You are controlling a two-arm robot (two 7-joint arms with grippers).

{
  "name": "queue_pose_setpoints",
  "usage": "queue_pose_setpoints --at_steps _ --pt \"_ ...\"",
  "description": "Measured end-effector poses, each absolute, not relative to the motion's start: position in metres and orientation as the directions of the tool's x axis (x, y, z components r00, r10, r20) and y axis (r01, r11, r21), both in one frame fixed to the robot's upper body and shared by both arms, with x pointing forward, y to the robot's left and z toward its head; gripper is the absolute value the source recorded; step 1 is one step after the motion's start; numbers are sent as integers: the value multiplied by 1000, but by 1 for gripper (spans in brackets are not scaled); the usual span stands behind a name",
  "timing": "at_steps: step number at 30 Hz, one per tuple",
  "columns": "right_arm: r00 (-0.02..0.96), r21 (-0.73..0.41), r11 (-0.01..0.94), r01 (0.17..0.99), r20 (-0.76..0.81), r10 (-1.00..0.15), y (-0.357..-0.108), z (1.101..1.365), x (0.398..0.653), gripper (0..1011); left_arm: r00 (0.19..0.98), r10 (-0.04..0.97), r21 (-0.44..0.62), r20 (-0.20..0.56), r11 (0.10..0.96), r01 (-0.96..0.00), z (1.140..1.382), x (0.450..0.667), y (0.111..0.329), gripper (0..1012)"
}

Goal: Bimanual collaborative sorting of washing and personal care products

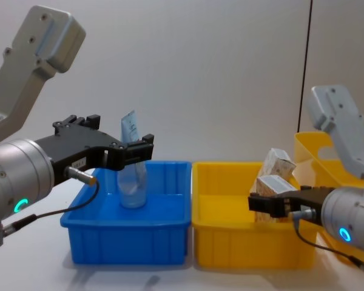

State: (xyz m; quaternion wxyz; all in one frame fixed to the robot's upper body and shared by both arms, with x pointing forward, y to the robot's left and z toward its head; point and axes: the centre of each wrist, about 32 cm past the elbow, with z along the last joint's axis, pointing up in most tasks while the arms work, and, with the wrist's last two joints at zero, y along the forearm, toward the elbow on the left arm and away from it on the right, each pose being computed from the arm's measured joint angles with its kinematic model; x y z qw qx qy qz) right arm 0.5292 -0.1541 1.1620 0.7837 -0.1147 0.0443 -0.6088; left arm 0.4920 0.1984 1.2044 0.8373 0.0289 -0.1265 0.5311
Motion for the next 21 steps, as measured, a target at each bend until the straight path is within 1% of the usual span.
queue_pose_setpoints --at_steps 1,6,7,8,9,10,11,13,17,18,19,20,21 --pt "255 -234 232 944 70 -964 -154 1162 529 1003 404 882 -86 243 434 -897 1204 492 198 1001" --pt "246 -232 223 947 73 -967 -152 1161 532 927 404 882 -86 242 434 -897 1204 492 198 1001" --pt "245 -232 222 947 74 -967 -152 1160 533 927 404 882 -86 243 434 -897 1204 492 198 1002" --pt "243 -232 220 948 74 -967 -151 1160 533 881 404 882 -86 242 434 -897 1204 492 198 1001" --pt "242 -232 219 948 75 -967 -151 1160 534 863 404 882 -86 242 434 -897 1204 492 198 1001" --pt "241 -232 218 948 75 -968 -151 1160 534 807 404 882 -86 242 434 -897 1204 492 198 1001" --pt "240 -232 217 948 75 -968 -151 1160 534 792 404 882 -86 242 434 -897 1204 492 198 1001" --pt "239 -231 216 949 76 -968 -150 1159 535 711 404 882 -86 243 434 -897 1204 492 198 1001" --pt "237 -231 214 949 76 -969 -150 1159 536 614 404 882 -86 242 434 -897 1204 492 198 1001" --pt "236 -230 213 949 77 -969 -149 1159 536 553 404 882 -86 243 434 -897 1204 492 198 1001" --pt "236 -230 213 949 77 -969 -149 1159 536 553 404 882 -86 243 434 -897 1204 492 198 1001" --pt "236 -230 213 950 77 -969 -149 1159 536 512 404 882 -86 242 434 -897 1204 492 198 1001" --pt "236 -230 213 950 76 -969 -149 1159 536 495 404 882 -86 242 434 -897 1204 492 198 1001"
